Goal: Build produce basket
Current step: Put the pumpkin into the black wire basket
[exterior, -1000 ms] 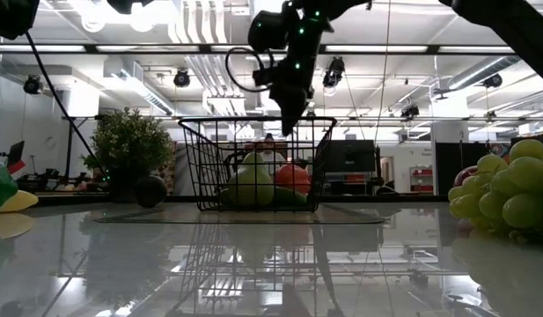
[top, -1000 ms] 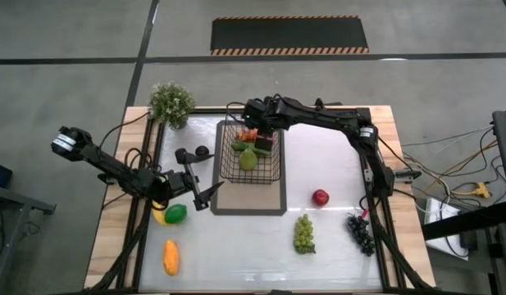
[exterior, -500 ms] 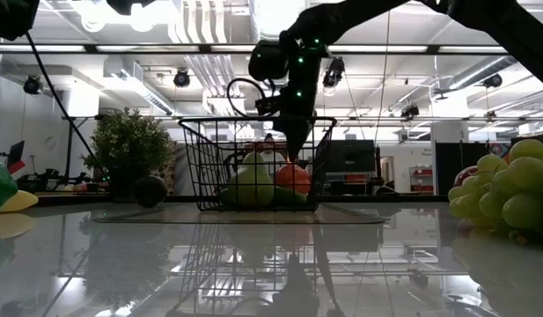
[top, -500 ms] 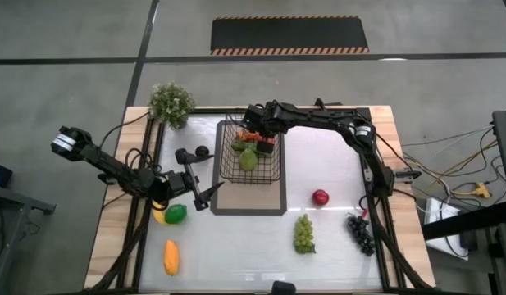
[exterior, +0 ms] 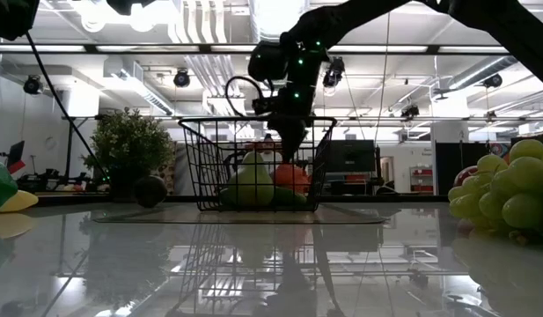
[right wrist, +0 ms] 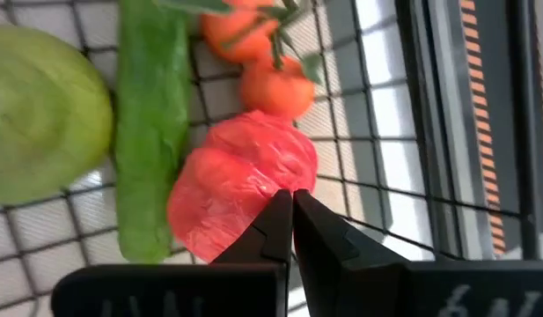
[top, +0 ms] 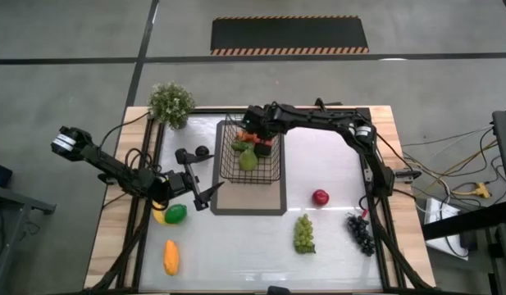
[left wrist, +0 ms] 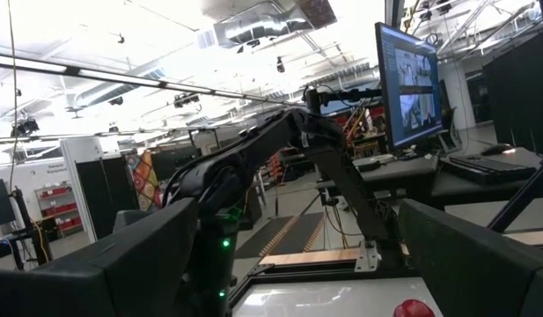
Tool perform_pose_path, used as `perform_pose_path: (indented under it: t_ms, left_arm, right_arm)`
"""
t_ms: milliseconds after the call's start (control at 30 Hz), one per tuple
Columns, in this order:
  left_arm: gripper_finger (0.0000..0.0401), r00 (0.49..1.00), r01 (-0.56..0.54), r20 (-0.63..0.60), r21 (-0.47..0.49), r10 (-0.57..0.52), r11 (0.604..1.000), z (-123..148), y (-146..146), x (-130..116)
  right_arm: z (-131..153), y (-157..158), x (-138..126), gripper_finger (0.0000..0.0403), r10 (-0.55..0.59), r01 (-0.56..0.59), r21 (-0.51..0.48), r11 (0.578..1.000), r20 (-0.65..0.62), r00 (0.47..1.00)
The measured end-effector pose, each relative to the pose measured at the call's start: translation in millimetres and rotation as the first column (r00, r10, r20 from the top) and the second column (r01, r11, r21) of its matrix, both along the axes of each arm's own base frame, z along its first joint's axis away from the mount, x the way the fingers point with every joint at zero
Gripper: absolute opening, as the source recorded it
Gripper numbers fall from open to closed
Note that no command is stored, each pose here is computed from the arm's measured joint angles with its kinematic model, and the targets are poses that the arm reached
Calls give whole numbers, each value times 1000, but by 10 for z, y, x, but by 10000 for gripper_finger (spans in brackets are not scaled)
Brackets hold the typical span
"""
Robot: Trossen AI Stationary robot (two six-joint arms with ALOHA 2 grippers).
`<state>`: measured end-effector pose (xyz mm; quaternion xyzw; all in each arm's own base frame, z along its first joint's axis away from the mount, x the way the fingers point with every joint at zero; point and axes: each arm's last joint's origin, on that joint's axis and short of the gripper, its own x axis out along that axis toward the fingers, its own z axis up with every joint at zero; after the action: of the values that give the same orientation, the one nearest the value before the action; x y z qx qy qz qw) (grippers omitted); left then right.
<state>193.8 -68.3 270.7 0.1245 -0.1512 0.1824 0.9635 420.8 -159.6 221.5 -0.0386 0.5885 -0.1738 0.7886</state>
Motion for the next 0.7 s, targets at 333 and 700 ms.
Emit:
perform_pose_path:
  t_ms: [333,700]
  left_arm:
    - [375,1000,0,0,0,0,1000,0,0,0]
    - [375,1000,0,0,0,0,1000,0,0,0]
  right_arm:
    - [9,147,101,8,52,-65,121,991,101,993]
    - [-67,207,107,8,54,-65,123,990,91,994]
